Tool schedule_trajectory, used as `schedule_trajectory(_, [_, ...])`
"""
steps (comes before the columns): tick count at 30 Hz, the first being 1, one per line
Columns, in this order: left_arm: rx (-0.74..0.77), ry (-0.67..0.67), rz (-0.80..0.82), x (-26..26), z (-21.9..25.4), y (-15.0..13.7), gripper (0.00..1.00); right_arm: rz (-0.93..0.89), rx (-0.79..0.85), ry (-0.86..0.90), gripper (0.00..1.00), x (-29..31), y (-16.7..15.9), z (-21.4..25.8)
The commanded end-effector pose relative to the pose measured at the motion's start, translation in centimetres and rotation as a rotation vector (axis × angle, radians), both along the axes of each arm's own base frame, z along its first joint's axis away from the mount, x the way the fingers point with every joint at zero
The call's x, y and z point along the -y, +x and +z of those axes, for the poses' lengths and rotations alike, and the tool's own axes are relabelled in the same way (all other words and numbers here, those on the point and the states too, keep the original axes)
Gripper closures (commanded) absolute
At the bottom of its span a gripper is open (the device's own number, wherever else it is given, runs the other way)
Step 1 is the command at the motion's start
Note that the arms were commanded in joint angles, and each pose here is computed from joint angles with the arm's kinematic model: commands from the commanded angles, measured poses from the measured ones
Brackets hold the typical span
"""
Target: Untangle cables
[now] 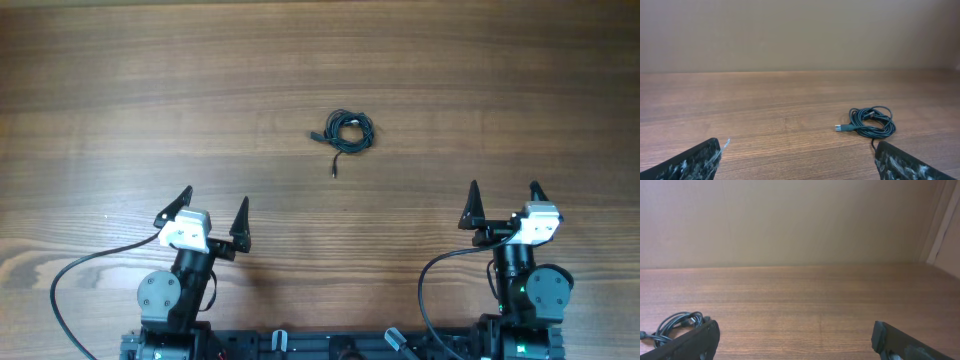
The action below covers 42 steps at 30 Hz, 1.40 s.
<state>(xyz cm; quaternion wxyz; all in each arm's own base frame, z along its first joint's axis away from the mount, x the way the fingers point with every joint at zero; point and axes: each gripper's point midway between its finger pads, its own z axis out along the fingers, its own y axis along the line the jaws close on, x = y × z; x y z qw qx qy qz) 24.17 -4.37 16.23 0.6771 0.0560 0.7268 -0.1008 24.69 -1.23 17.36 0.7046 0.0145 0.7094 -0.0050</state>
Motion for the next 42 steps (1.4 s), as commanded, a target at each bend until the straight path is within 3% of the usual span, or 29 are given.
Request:
schedule_trajectory(1, [0.024, -0.026, 0.004, 0.0, 0.4, 0.1, 0.0, -0.009, 0.009, -0.013, 0.0, 0.1, 0.0, 0.2])
schedule_trajectory(6, [0.079, -0.059, 0.005, -0.1, 4.0, -0.4, 0.0, -0.008, 0.009, -0.014, 0.0, 0.1, 0.0, 0.2])
schedule_trajectory(11, [0.026, -0.102, 0.011, -0.1, 6.0, -0.2, 0.0, -0.008, 0.009, -0.014, 0.0, 0.1, 0.0, 0.2])
schedule_trajectory(15, [-0.086, -0.092, 0.015, 0.0, 8.0, 1.1, 0.0, -0.009, 0.009, -0.014, 0.0, 0.1, 0.0, 0.2])
schedule_trajectory(24, [-0.575, -0.065, -0.105, 4.0, 11.5, 8.2, 0.0, -0.009, 0.009, -0.014, 0.0, 0.1, 0.0, 0.2])
schedule_trajectory(27, [-0.671, -0.036, -0.158, 6.6, 11.1, 11.0, 0.0, -0.009, 0.009, -0.014, 0.0, 0.1, 0.0, 0.2])
schedule_trajectory(30, [-0.673, -0.023, -0.22, 9.7, 9.6, 14.1, 0.0, -0.008, 0.009, -0.014, 0.0, 0.1, 0.0, 0.2])
schedule_trajectory(38, [-0.793, 0.004, -0.356, 15.8, 1.6, 17.1, 0.0, -0.009, 0.009, -0.014, 0.0, 0.1, 0.0, 0.2])
schedule_trajectory(42, [-0.784, 0.033, -0.385, 18.8, -2.1, 18.9, 0.14, -0.008, 0.009, -0.014, 0.0, 0.1, 0.0, 0.2])
